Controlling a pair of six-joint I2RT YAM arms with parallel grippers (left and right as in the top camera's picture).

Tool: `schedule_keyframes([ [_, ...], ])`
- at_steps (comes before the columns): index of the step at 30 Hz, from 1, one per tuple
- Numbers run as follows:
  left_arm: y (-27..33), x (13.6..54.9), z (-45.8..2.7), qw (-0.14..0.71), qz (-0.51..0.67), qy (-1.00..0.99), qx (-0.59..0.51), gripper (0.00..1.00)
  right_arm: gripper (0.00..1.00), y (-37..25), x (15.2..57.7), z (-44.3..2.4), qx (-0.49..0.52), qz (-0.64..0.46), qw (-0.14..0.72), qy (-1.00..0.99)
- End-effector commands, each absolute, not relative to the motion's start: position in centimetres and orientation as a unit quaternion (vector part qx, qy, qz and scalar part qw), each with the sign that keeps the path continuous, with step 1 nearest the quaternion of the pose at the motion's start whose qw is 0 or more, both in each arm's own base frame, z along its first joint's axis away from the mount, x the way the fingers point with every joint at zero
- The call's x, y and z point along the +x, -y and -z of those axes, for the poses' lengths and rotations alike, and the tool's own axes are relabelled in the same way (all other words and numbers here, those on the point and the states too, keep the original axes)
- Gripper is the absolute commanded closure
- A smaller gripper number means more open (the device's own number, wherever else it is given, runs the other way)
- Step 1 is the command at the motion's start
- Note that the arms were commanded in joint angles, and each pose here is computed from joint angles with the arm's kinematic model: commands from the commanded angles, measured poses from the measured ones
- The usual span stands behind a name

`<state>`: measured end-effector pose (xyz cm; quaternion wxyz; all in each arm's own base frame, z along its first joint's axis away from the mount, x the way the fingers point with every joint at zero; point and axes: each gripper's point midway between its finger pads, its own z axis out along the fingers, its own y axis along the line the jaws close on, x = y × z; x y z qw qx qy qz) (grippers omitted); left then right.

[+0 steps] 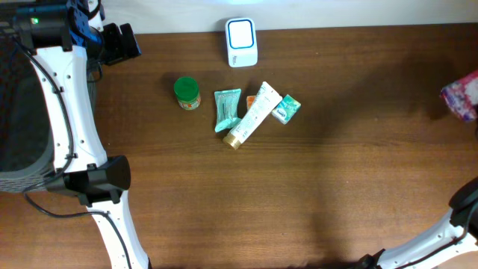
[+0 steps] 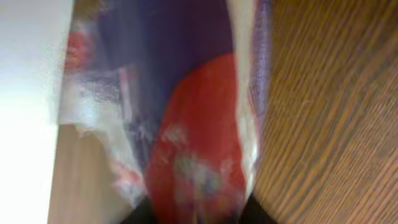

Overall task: Scan the item barcode
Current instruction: 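Drop the pack at the far right of the table with the right gripper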

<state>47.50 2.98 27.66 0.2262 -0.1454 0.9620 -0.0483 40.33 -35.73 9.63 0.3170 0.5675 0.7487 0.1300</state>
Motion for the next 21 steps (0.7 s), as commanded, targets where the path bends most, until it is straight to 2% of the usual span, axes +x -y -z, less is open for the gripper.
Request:
schedule_keyframes([
  [1, -3.2, 46.9, -29.6, 0.250, 0.045, -0.956, -0.147, 0.01, 0.17, 34.7, 41.2, -9.9, 0.526, -0.149, 0.324, -0.772],
  [4, -3.2, 46.9, -29.6, 0.250, 0.045, -0.956, -0.147, 0.01, 0.16, 31.9, 42.4, -12.2, 0.489, -0.235, 0.335, -0.771],
  [8, -3.2, 46.9, -29.6, 0.250, 0.045, -0.956, -0.147, 0.01, 0.14, 28.5, 41.6, -18.9, 0.455, -0.269, 0.355, -0.771],
  [10, -3.2, 46.9, -29.6, 0.250, 0.045, -0.956, -0.147, 0.01, 0.14, 24.4, 42.1, -22.6, 0.358, -0.307, 0.380, -0.796],
  [12, -3.2, 46.9, -29.6, 0.250, 0.045, -0.956, -0.147, 0.01, 0.14, 19.2, 42.6, -24.2, 0.293, -0.356, 0.364, -0.809],
  [15, -3.2, 46.9, -29.6, 0.250, 0.045, -0.956, -0.147, 0.01, 0.15, 12.9, 43.6, -22.6, 0.268, -0.387, 0.297, -0.831],
  [18, -3.2, 46.9, -29.6, 0.250, 0.045, -0.956, -0.147, 0.01, 0.16, 7.4, 44.9, -19.1, 0.235, -0.320, 0.251, -0.883],
  [19, -3.2, 46.9, -29.6, 0.250, 0.045, -0.956, -0.147, 0.01, 0.30, 5.6, 45.1, -17.8, 0.222, -0.283, 0.237, -0.903],
  [21, -3.2, 46.9, -29.6, 0.250, 0.045, -0.956, -0.147, 0.01, 0.41, 1.4, 45.3, -15.5, 0.187, -0.223, 0.213, -0.933],
])
